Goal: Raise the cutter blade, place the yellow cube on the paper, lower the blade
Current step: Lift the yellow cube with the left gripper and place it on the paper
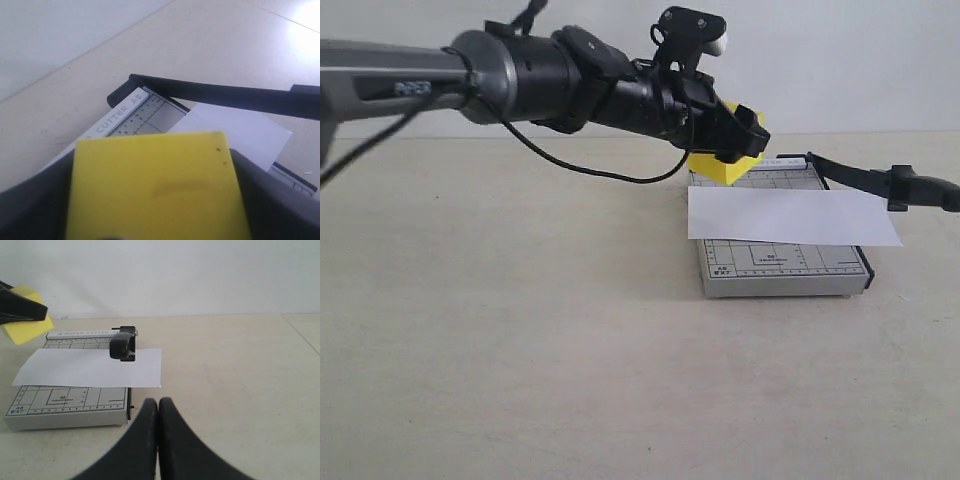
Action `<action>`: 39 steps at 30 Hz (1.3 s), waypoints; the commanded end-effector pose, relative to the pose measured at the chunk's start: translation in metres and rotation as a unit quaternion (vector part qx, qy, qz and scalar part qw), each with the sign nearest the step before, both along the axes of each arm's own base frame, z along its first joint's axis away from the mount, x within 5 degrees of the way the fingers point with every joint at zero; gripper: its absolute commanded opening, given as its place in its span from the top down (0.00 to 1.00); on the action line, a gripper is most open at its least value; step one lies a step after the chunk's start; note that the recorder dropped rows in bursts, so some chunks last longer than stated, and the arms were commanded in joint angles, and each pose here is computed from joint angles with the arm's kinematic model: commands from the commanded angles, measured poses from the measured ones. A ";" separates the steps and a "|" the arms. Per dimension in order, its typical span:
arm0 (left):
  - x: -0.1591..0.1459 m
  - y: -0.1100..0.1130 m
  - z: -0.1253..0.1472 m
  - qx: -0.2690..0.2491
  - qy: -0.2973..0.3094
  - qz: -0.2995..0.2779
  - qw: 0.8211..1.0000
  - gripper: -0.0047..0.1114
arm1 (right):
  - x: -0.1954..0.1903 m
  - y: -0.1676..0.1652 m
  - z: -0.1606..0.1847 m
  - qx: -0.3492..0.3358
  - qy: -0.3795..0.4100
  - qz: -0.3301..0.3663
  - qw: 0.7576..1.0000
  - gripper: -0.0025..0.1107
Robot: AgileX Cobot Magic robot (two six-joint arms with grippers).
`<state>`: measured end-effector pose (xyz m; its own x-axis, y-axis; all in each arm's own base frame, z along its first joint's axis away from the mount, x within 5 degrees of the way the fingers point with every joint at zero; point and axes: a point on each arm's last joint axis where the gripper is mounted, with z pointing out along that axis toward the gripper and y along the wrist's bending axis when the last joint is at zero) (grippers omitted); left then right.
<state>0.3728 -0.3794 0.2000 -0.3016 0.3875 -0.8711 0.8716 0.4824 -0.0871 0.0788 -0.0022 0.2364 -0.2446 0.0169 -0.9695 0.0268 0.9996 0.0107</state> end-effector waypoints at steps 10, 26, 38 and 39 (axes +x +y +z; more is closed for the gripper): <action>0.008 -0.038 -0.018 0.045 -0.047 -0.152 0.986 0.92 | 0.000 0.000 -0.001 0.001 -0.005 0.001 1.000 0.98; 0.010 -0.044 -0.055 0.081 -0.044 -0.177 0.980 0.92 | 0.000 0.000 0.000 0.002 -0.006 0.001 1.000 0.98; 0.014 -0.046 -0.070 0.066 -0.033 -0.147 0.986 0.73 | 0.000 0.000 0.000 0.003 -0.006 0.001 1.000 0.98; 0.014 -0.046 -0.070 0.066 -0.033 -0.147 0.986 0.65 | 0.000 0.000 0.000 0.003 -0.006 0.001 1.000 0.98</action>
